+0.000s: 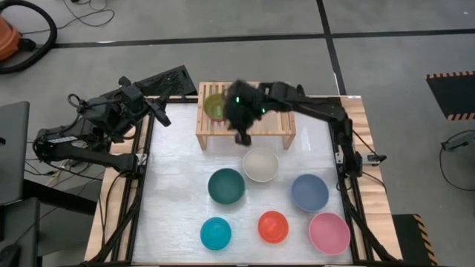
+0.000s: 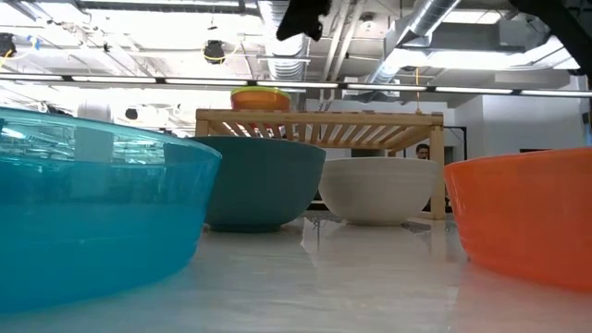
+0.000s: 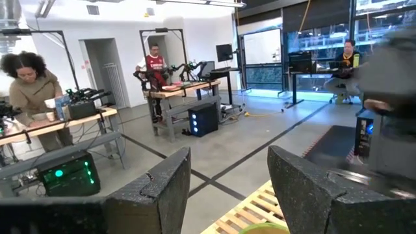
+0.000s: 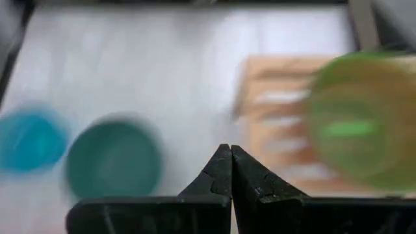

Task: Place and stack bowls onto a shelf
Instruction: Adjust the stacked transparent bowls on the shelf

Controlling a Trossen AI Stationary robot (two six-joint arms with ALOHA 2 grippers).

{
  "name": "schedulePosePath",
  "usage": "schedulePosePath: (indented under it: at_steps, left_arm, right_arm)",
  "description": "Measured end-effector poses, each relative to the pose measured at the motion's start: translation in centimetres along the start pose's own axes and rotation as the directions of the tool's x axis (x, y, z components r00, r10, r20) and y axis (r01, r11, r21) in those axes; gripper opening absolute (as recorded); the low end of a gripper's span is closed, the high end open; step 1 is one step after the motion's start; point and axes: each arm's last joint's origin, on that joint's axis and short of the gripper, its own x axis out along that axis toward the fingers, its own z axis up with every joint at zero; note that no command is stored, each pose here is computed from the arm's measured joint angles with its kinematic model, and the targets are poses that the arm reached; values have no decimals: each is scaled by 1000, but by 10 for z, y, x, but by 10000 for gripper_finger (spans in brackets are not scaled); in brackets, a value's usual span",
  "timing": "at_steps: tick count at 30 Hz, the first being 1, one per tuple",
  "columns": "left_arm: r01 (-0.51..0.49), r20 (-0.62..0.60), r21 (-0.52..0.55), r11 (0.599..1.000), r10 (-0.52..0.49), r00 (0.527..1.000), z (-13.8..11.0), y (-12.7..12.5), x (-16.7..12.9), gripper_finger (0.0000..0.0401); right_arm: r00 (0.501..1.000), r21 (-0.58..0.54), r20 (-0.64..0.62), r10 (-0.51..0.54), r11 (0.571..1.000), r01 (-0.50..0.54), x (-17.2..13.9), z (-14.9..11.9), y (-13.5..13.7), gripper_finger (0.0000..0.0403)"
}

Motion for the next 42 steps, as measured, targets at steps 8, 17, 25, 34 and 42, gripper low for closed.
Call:
schedulePosePath:
  at_steps: [8, 17, 25, 34, 42]
  left_arm:
    - [0, 0, -35, 999, 0, 1000, 0, 0, 0, 193]
    - [0, -2, -32, 999, -1, 1000, 0, 0, 0, 193]
    - [-14, -41, -4, 1000, 13, 999, -5, 0, 0, 193]
    - [-22, -44, -1, 1000, 22, 999, -5, 0, 0, 193]
    - [-45, -48, 3, 999, 45, 998, -5, 1, 0, 193]
  right_arm:
    - [996, -56, -67, -56, 997, 52, 10, -2, 10, 18]
    - [993, 1, -9, -121, 993, 121, 21, 1, -19, 18]
    - [993, -53, -48, -110, 993, 108, 60, -2, -23, 18]
    - [970, -67, -4, -242, 968, 242, 59, 0, -50, 18]
    - [954, -10, 80, -287, 957, 289, 51, 1, -80, 18]
